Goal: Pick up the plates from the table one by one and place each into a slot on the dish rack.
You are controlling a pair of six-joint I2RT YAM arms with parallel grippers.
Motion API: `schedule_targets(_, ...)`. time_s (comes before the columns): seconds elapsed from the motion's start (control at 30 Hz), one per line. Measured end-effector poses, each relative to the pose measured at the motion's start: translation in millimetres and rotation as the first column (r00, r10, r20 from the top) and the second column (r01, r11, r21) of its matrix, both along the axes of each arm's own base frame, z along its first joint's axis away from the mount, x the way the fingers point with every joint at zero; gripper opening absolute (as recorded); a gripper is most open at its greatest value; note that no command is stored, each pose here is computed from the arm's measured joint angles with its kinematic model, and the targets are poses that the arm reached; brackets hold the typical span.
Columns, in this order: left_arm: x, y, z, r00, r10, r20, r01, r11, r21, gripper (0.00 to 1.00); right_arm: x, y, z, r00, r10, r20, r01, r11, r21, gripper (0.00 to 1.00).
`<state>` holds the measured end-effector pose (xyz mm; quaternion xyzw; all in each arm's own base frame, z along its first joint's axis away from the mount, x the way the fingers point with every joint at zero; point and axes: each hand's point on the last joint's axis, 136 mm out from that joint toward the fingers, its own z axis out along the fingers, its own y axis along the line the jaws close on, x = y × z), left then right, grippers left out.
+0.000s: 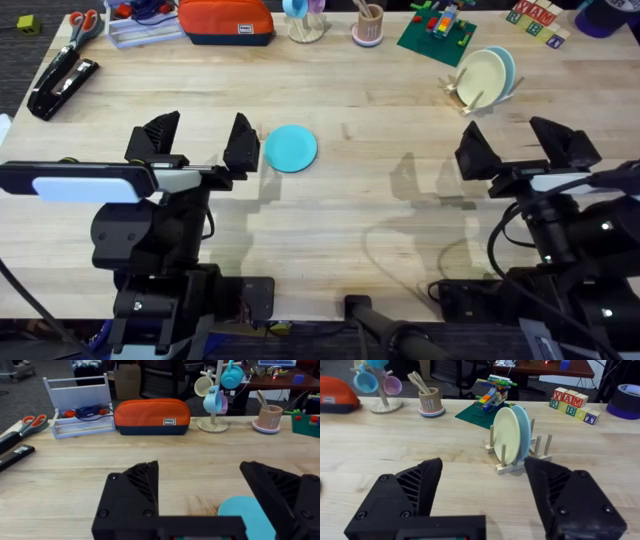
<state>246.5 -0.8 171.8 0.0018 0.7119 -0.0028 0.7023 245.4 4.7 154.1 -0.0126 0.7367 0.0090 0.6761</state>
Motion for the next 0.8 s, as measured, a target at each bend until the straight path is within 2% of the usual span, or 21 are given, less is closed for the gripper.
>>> schedule_targets(0.8, -0.3, 0.7, -4.9, 1.000, 0.004, -0.023, -0.004, 1.000, 0.002, 0.994, -0.4, -0.8, -1.0, 1.000, -0.003, -0.008, 0.003, 1.000, 0.000, 0.994)
